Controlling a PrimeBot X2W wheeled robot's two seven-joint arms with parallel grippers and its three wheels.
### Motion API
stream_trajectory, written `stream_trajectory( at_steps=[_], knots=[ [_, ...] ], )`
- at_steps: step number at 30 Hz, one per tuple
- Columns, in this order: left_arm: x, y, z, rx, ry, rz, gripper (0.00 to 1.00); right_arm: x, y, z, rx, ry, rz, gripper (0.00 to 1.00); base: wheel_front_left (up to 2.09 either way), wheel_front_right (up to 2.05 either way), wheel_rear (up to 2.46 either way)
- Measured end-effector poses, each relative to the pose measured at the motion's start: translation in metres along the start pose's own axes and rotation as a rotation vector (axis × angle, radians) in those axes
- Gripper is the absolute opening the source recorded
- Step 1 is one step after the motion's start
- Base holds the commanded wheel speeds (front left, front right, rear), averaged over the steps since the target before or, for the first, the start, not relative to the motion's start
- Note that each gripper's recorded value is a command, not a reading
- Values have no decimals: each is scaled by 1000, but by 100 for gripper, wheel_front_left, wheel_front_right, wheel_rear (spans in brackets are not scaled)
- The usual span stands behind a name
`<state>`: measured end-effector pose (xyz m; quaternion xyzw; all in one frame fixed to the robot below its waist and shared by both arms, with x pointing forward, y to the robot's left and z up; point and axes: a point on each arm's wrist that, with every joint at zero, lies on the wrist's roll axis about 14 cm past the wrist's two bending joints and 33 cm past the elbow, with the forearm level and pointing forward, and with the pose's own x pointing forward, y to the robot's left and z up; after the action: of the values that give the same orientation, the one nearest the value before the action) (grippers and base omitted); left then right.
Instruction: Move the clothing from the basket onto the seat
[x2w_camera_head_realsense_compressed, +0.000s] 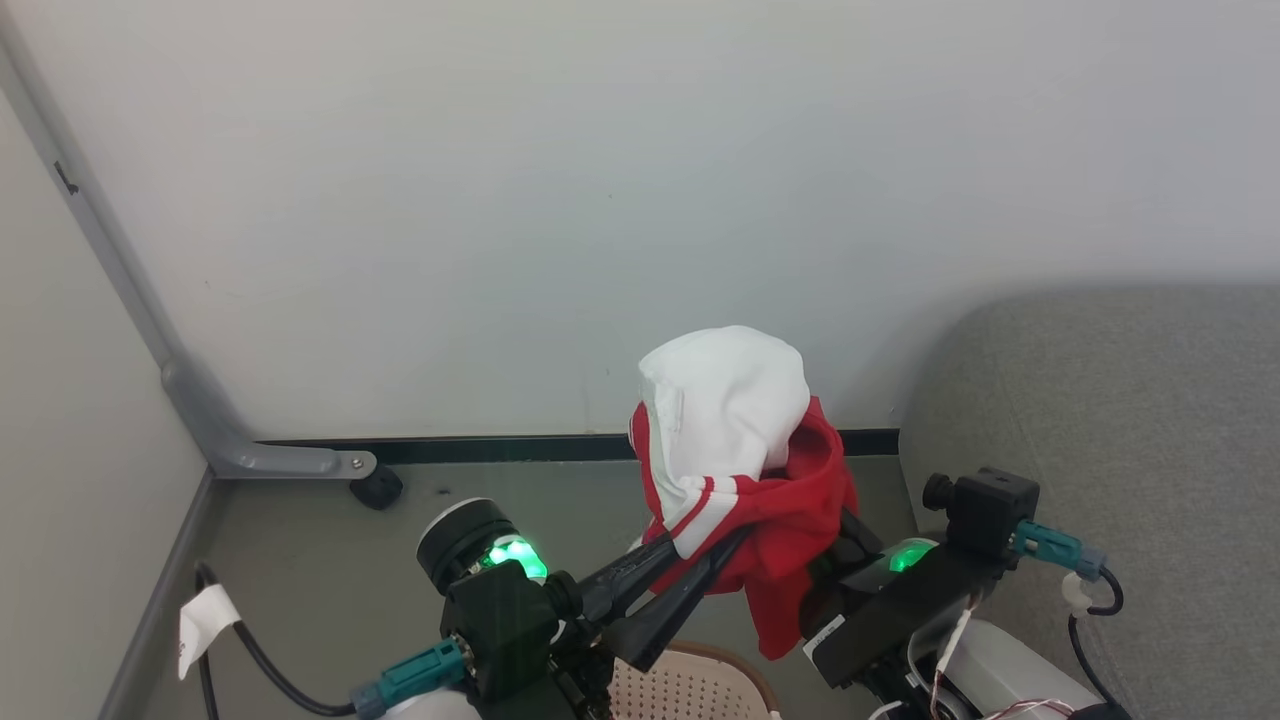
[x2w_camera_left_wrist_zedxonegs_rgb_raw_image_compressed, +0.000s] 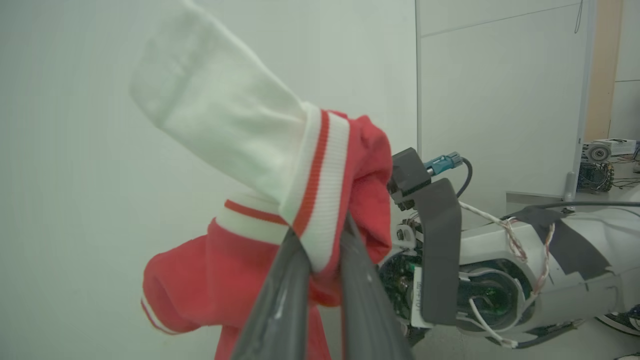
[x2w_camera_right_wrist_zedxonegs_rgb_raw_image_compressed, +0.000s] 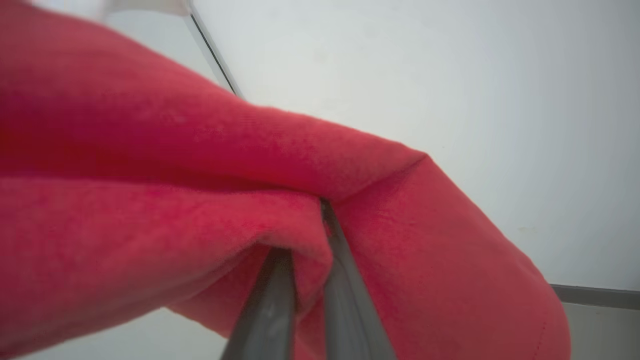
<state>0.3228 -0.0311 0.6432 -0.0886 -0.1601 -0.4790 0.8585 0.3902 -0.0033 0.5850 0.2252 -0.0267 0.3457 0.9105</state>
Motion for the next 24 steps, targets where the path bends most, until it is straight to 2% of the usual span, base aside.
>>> stream_trajectory(
  at_steps=[5,6,8,17,24],
  knots=[
    [0,-6,-4,-24,12,-14,0,-1,-1,8,29,-34,-15,0,0,0,0],
    [-1,-7,-5,-35,15,-14,10,-1,-2,9,35,-41,-20,0,0,0,0],
    [-1,-6,-7,-37,20,-12,100,-1,-4,13,41,-55,-25,0,0,0,0],
    [-10,-4,-21,-64,60,18,100,-4,-6,29,53,-110,-36,0,0,0,0],
    [-25,11,-39,-92,104,102,100,-10,-13,42,54,-152,-56,0,0,0,0]
  ],
)
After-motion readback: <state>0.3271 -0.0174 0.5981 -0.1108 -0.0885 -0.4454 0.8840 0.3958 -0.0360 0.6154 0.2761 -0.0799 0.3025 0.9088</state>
